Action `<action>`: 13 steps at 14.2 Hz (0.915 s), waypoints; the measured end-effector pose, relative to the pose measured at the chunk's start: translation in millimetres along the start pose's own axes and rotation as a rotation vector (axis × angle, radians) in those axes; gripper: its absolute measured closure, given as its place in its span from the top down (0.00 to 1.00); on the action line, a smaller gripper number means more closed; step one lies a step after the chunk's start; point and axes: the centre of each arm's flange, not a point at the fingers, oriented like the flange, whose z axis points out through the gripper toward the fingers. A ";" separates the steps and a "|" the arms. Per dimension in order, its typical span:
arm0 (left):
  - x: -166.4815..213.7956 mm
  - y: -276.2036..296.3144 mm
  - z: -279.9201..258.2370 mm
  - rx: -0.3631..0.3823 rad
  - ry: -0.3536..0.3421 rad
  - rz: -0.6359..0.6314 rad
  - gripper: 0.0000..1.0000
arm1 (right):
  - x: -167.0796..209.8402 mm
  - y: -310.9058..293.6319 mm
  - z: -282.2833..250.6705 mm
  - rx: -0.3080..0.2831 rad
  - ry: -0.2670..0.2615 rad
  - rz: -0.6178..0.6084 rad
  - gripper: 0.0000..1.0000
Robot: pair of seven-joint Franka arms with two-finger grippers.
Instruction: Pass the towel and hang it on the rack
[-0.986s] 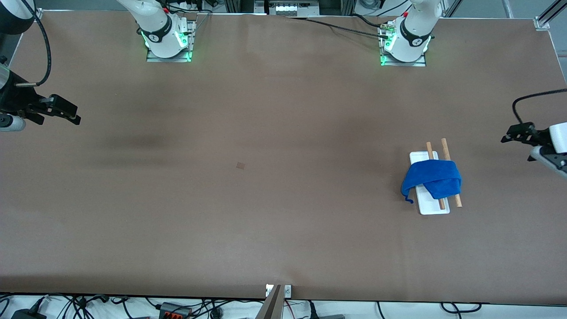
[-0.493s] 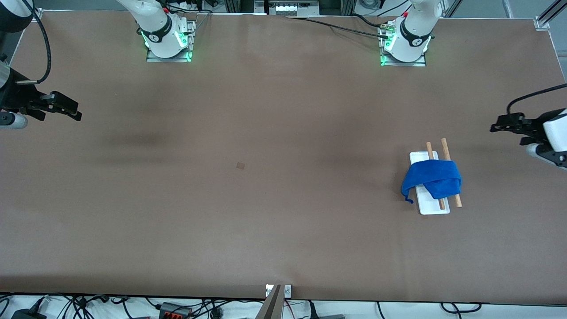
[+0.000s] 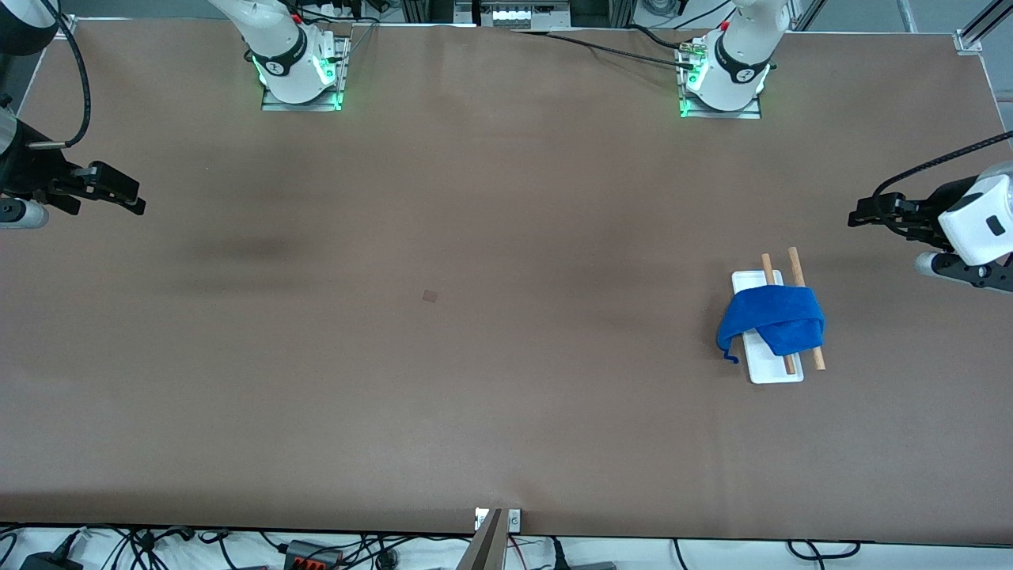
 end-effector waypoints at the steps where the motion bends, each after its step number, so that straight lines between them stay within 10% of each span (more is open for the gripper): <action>1: -2.0 3.6 -3.9 0.006 0.007 -0.009 1.00 | 0.0 0.0 0.0 0.000 0.000 0.000 1.00; 13: -43.9 50.4 -22.5 0.095 0.169 -0.393 1.00 | -0.4 1.0 -0.7 0.000 0.001 0.001 1.00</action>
